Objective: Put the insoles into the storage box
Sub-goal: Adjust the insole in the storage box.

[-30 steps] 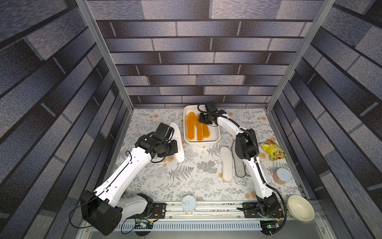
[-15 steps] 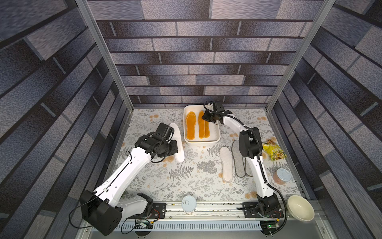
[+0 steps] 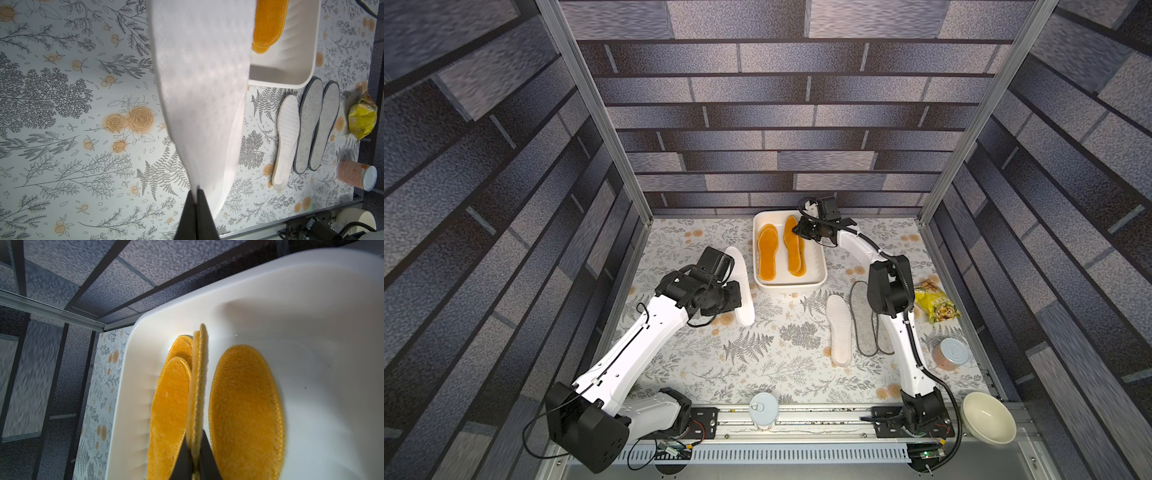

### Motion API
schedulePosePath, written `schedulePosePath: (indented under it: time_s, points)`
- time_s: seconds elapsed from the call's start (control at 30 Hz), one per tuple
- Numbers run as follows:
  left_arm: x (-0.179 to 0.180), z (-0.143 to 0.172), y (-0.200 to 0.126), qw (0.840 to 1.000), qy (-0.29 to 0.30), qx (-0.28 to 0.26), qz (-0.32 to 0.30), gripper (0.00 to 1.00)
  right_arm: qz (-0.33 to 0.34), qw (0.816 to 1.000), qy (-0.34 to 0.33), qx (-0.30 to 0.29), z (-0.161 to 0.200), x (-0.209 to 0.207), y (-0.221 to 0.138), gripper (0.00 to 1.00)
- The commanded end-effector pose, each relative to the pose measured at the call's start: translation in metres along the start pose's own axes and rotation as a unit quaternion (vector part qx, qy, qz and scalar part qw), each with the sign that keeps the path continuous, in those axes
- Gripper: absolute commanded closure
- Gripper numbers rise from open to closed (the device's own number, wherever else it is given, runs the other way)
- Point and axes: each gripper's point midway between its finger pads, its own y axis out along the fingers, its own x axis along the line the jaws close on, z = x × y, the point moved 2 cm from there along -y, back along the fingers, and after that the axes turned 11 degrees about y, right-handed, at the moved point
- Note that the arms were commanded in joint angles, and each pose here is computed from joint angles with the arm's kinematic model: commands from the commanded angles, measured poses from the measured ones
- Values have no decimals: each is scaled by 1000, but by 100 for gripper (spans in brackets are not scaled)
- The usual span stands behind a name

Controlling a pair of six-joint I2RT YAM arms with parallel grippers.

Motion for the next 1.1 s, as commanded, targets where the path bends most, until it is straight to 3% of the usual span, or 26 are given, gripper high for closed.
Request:
schedulePosePath:
  time_s: [0.0,0.3,0.5,1.07]
  points:
    - [3,0,-5,1000,-1,-6,-2,100,13,1000,-3,17,7,0,-5,95]
    - [3,1,-4,1000,-2,-6,-3,100,71,997,17,34,10,-31,-7,97]
    - [4,2,-5,1000,-3,-7,-3,100,101,994,12,28,8,-39,-12,75]
    - [4,2,-3,1000,-3,-6,-2,100,89,996,-4,8,-6,-21,-22,55]
